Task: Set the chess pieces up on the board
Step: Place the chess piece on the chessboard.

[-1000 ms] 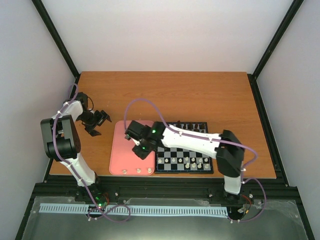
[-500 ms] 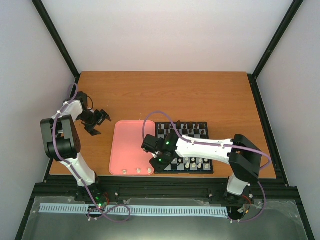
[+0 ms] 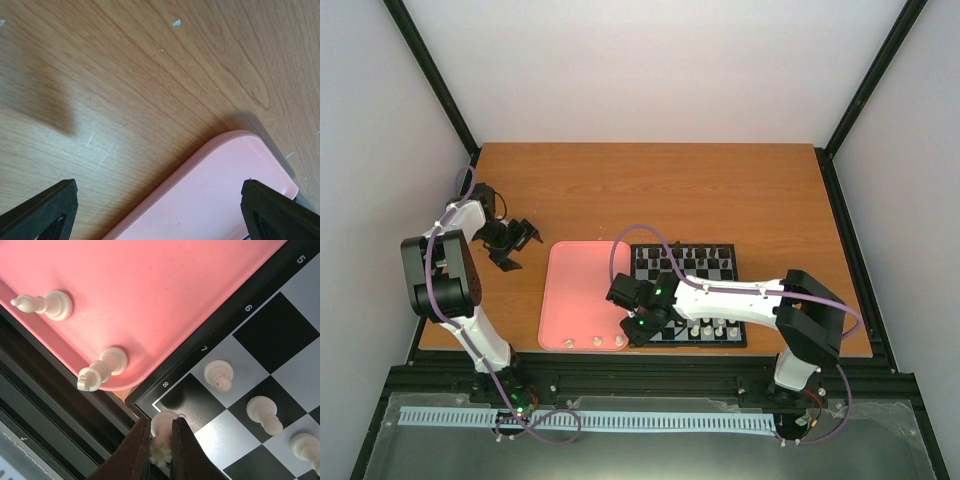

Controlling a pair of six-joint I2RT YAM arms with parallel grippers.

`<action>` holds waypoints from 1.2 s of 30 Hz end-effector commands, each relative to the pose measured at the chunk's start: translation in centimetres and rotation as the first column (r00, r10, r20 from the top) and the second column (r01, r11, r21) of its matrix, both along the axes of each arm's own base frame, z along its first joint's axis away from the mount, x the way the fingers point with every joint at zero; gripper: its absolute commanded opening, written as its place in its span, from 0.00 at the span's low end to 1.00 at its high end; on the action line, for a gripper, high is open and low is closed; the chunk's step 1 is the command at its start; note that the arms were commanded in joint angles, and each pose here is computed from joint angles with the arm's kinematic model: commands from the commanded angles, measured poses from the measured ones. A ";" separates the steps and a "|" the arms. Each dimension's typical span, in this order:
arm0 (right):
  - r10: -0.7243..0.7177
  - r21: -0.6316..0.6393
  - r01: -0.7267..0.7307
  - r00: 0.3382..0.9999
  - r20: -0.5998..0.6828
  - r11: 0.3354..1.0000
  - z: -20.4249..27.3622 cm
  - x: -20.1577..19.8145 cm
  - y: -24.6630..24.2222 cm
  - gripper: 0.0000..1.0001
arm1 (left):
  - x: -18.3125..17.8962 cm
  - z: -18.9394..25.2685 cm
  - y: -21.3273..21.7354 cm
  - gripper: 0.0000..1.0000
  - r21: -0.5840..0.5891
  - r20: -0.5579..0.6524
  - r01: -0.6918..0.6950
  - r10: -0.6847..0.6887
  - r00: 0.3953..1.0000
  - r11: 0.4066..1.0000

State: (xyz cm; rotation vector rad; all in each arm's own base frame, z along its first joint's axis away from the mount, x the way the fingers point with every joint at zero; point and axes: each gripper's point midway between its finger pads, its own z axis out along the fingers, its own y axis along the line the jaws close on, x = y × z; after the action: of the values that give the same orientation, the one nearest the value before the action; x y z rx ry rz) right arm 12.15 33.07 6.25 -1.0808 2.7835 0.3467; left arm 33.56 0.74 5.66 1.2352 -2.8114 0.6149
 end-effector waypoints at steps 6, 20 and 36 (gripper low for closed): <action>-0.060 -0.014 0.060 0.998 0.024 0.998 -1.2 0.9 -1.0 0.03 | 0.6 0.7 0.2 1.00 0.011 0.021 0.016 -0.016 1.000 1.000; -0.066 0.005 0.066 0.997 0.027 0.998 -1.6 1.6 -0.5 0.04 | 0.5 0.6 0.2 1.00 0.011 0.016 0.019 -0.019 1.000 1.000; -0.061 0.009 0.061 0.998 0.021 0.998 -1.1 1.4 -0.6 0.20 | 0.4 0.6 0.1 1.00 0.012 0.018 0.022 -0.022 1.000 1.000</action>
State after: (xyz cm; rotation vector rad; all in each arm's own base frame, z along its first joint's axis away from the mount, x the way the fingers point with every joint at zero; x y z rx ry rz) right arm 13.18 32.47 4.53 -1.0090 2.7995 0.3299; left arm 33.56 0.75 5.66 1.2343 -2.8122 0.6144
